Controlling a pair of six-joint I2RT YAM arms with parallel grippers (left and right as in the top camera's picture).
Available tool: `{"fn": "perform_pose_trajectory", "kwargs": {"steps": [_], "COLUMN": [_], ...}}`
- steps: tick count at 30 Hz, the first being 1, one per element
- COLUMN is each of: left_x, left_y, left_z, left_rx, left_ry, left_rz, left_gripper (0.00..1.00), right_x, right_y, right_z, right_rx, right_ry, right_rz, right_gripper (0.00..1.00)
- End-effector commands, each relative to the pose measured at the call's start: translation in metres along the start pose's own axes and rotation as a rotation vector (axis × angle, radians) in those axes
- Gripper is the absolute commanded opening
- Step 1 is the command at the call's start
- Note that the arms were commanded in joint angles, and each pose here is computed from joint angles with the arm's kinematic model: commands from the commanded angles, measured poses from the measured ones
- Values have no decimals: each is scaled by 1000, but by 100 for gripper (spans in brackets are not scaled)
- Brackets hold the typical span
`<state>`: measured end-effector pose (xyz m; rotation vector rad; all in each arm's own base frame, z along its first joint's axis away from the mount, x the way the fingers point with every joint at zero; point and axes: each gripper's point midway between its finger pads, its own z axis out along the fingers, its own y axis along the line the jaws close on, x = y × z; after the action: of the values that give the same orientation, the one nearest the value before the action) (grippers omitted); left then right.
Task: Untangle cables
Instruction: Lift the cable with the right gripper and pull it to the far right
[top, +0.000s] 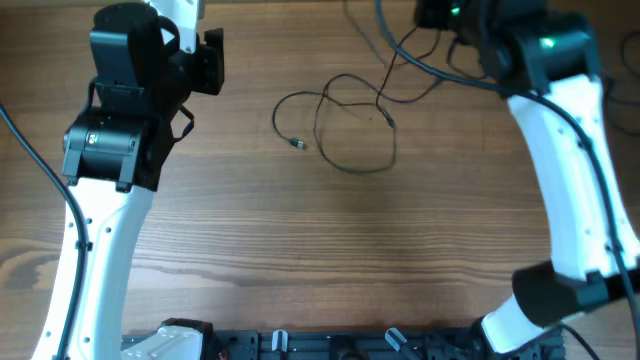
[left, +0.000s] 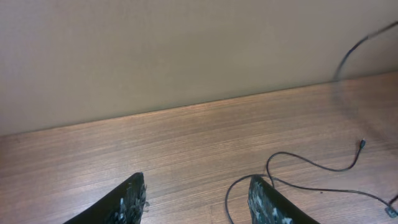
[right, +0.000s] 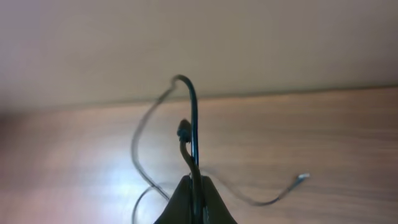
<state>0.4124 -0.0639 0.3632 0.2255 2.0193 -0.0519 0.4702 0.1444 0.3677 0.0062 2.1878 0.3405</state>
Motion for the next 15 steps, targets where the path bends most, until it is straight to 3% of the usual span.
{"fn": "perform_pose_trajectory", "kwargs": {"steps": [1, 7, 15], "left_x": [-1, -2, -2], "left_y": [0, 0, 0], "left_z": [-6, -6, -6], "left_rx": [7, 7, 7], "left_ry": [-6, -10, -12], "left_rz": [10, 11, 11], "left_gripper": [54, 54, 55], "right_x": [33, 45, 28], "right_y": [65, 111, 64], "right_z": [17, -2, 21], "right_rx": [-331, -558, -247], "right_ry": [140, 191, 95], "right_rz": [-72, -83, -77], "right_gripper": [4, 5, 5]}}
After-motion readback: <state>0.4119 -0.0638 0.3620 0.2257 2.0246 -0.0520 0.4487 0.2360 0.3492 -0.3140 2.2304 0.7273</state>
